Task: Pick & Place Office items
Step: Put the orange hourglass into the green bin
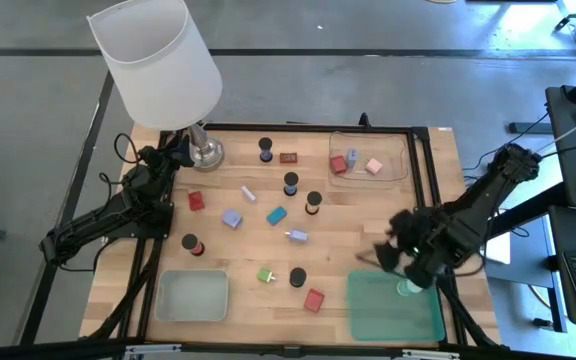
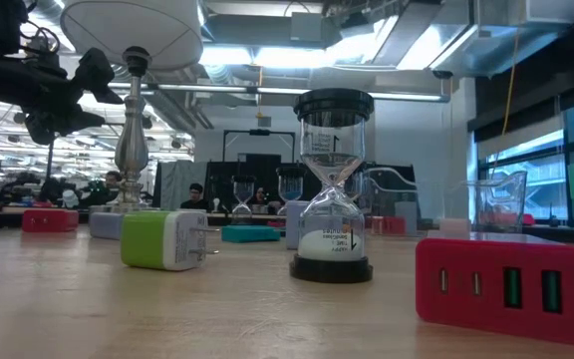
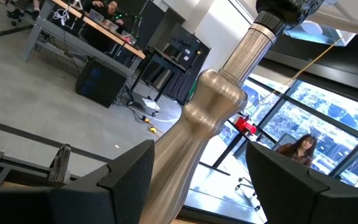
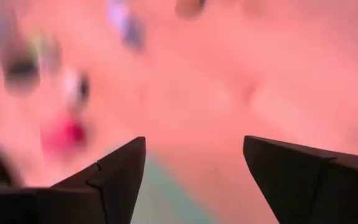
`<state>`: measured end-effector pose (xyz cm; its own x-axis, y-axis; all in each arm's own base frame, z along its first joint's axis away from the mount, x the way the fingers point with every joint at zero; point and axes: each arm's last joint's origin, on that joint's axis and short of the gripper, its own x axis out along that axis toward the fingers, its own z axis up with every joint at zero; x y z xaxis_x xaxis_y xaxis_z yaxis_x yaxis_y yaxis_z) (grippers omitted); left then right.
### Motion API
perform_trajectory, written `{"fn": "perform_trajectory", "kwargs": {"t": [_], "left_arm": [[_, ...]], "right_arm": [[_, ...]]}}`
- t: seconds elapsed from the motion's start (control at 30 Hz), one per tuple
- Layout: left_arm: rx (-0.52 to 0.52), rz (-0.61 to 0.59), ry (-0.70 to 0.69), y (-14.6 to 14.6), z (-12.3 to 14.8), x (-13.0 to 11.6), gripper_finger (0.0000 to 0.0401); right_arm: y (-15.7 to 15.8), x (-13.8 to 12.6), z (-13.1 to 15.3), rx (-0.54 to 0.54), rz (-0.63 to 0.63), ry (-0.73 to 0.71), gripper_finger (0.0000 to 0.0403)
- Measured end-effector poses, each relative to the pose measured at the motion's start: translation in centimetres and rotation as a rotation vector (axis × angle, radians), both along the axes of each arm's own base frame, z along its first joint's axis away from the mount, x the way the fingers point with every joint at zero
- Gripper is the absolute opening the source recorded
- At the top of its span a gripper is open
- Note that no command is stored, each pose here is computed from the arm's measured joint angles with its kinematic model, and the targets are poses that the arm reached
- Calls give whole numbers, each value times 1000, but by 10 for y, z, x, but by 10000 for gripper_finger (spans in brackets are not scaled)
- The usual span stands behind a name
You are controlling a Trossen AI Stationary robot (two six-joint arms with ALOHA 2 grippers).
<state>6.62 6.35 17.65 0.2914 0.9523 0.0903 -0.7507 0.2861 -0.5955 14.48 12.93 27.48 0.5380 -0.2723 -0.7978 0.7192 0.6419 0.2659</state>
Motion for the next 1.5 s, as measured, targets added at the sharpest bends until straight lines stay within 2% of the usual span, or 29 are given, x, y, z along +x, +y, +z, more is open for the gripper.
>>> {"fn": "perform_trajectory", "kwargs": {"t": [0.07,0.2,0.27,0.43,0.6,0.7,0.9,1.1,1.33,1.5], "left_arm": [[0,0,0,0,0,0,251],[0,0,0,0,0,0,251],[0,0,0,0,0,0,251],[0,0,-1,0,0,0,251],[0,0,0,0,0,0,251],[-4,0,6,0,-1,0,251],[-4,0,6,0,-1,0,251],[-4,0,6,0,-1,0,251],[-4,0,6,0,-1,0,251],[-4,0,6,0,-1,0,251]], "right_arm": [[-10,11,2,-26,-94,-65,274],[-31,34,3,31,-226,-110,275],[-39,48,4,48,-235,-135,275],[-50,89,1,73,-150,-210,275],[-65,113,-5,121,-213,-257,275],[-71,119,-9,188,-249,-260,275],[-85,128,-16,203,-310,-241,277],[-97,136,-26,313,-361,-200,324],[-111,150,-30,306,-360,-192,387],[-123,161,-15,263,-340,-182,399]]}}
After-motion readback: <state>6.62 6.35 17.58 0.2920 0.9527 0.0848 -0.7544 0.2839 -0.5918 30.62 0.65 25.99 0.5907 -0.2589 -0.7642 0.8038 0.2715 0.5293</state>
